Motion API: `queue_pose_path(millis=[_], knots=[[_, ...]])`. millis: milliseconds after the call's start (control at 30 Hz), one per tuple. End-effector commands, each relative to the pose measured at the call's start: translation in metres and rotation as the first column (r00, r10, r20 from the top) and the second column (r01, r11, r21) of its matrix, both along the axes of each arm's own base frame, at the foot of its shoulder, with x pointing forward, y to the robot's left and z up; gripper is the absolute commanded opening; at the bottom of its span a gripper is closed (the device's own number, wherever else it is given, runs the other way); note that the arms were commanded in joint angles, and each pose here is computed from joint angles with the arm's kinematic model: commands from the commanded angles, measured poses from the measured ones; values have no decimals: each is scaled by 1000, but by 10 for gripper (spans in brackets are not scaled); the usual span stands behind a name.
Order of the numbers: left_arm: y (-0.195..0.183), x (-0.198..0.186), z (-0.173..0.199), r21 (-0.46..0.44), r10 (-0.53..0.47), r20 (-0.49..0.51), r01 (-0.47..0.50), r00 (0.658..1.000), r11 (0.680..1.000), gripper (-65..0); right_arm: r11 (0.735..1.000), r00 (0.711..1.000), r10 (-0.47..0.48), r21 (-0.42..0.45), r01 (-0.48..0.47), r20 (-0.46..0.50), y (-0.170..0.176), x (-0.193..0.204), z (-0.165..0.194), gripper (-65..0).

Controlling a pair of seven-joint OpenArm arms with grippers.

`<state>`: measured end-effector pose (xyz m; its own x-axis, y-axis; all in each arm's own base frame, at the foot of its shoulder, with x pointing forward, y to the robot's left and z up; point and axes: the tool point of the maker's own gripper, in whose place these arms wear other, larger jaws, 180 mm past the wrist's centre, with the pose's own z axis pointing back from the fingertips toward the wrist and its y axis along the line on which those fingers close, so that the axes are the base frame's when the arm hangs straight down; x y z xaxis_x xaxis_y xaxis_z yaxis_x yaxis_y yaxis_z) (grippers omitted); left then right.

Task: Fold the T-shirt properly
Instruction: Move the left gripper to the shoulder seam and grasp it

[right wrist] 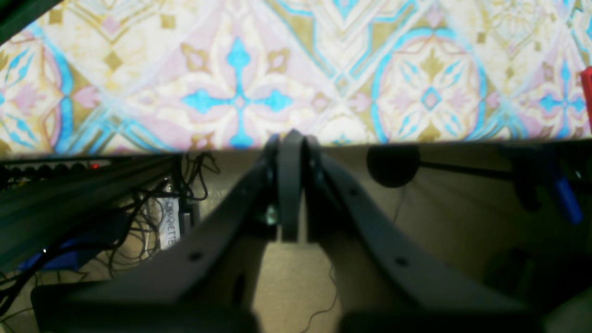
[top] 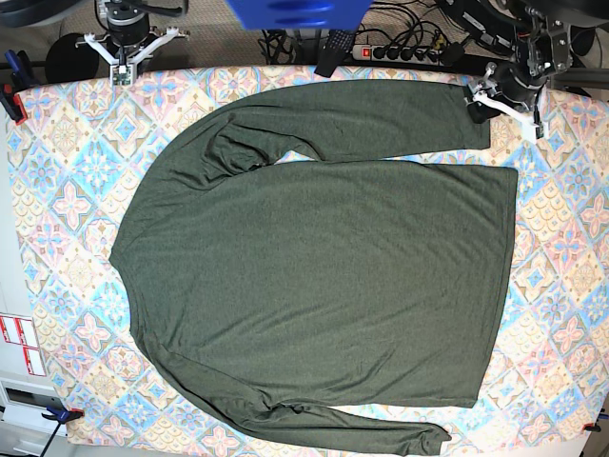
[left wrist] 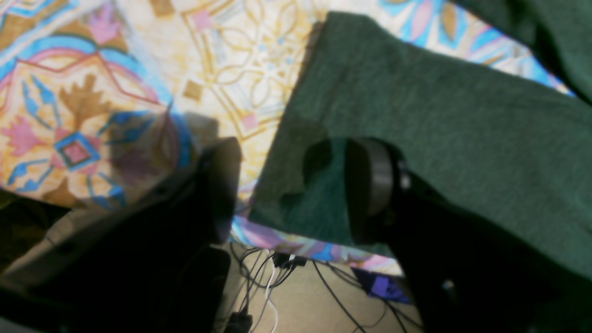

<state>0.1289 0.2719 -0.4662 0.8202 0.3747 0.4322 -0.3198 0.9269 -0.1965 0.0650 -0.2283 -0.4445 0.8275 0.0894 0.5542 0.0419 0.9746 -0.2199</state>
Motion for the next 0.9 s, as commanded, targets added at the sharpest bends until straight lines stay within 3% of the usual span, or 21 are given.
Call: queue_pose_path(millis=[0,300,500,633,733,867], knots=[[-1,0,2,2,-14,0,14,1000,1000,-271,1000,1000,8,-12,-7,18,-2,1,5,-650],[-46,-9,-13,-72,-115,-41,112,992,991,-277,1000,1000,5,-16,-5,18,-4,1,6,-650],[-62,-14,-17,-98,-152,-55,146,987,984,-451,1000,1000,5,-16,-5,18,-4,1,6,-650],[-61,-13,-16,-96,-150,-50,145,987,985,-443,1000,1000,6,-15,-6,19,-3,1,6,-650],[-59,-9,-14,-86,-140,-23,137,990,987,-480,1000,1000,9,-11,-9,19,-1,2,6,-650],[-53,-5,-10,-56,-119,37,121,992,991,-618,1000,999,15,-12,-15,43,0,9,12,-650]])
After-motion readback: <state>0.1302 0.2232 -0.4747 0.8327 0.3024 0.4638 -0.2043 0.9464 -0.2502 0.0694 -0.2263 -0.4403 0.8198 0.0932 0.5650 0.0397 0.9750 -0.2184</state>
